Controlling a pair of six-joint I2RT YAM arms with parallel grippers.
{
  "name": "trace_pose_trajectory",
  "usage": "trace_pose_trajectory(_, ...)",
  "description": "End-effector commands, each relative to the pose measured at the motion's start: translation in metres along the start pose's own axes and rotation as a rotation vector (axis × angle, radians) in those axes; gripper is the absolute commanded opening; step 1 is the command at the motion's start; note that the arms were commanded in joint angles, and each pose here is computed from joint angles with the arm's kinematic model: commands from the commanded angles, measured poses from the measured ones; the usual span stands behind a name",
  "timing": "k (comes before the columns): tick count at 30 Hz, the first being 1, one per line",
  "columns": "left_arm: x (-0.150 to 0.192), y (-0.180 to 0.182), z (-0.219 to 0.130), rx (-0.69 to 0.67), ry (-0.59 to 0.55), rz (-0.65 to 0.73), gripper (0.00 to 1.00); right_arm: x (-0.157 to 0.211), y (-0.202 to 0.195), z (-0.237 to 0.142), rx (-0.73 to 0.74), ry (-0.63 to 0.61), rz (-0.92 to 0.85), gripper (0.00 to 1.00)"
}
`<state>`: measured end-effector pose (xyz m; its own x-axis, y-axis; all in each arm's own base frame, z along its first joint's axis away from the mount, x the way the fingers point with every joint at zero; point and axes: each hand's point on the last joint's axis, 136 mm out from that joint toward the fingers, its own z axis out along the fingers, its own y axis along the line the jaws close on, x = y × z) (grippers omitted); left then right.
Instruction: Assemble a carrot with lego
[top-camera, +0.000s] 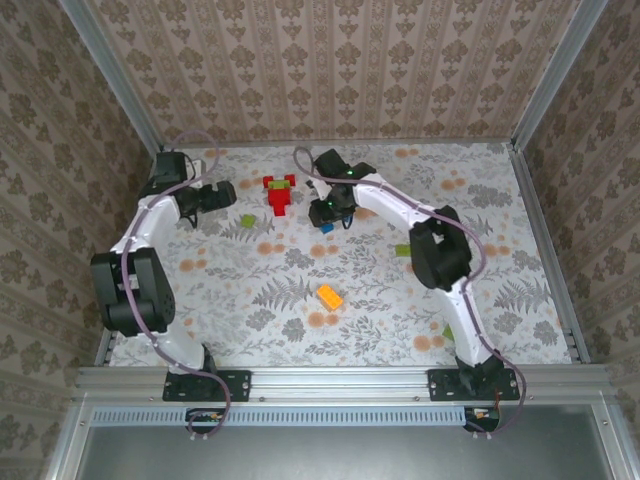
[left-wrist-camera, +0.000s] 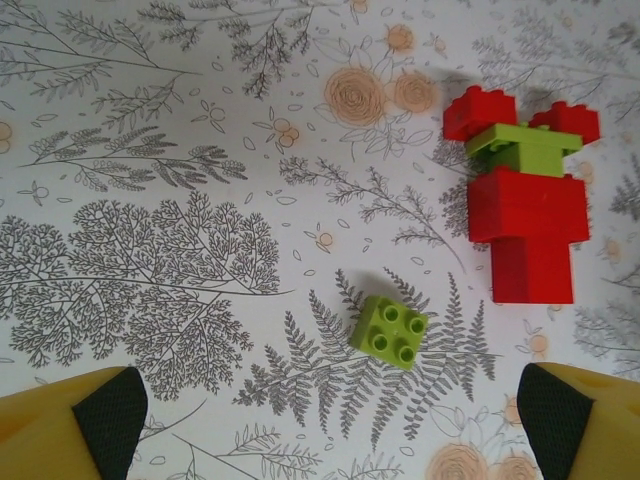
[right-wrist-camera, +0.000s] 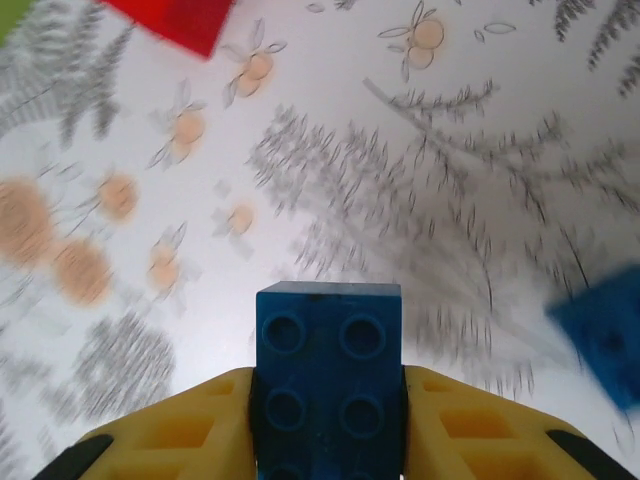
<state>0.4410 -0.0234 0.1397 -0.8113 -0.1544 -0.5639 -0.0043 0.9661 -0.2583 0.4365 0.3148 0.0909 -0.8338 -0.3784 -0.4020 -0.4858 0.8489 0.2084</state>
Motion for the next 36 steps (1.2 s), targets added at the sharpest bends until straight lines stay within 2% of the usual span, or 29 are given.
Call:
trace_pose_trajectory(1, 0.020, -0.005, 0.016, -0.059, 0.090, 0.085, 0.98, -0.005, 0.013, -0.055, 0.007, -0.128, 0.000, 0.35)
trace_pose_trajectory(6, 0.027, -0.017, 0.037, -0.131, 0.149, 0.153, 0.97, 0.033, 0.017, -0.097, 0.043, -0.163, -0.004, 0.35)
trace_pose_trajectory(11, 0.036, -0.021, 0.057, -0.195, 0.206, 0.219, 0.94, 0.049, 0.027, -0.132, 0.055, -0.213, -0.020, 0.35)
trace_pose_trajectory(14, 0.039, -0.021, 0.066, -0.227, 0.235, 0.247, 0.84, 0.054, 0.031, -0.148, 0.057, -0.240, -0.029, 0.35)
trace_pose_trajectory(16, 0.040, -0.021, 0.072, -0.244, 0.250, 0.259, 0.81, 0.056, 0.032, -0.154, 0.062, -0.249, -0.034, 0.35)
trace_pose_trajectory(26, 0.048, -0.030, 0.090, -0.240, 0.277, 0.295, 0.74, 0.059, 0.030, -0.145, 0.072, -0.226, -0.038, 0.35)
trace_pose_trajectory(36, 0.060, -0.032, 0.099, -0.248, 0.334, 0.330, 0.60, 0.062, 0.029, -0.143, 0.072, -0.213, -0.036, 0.35)
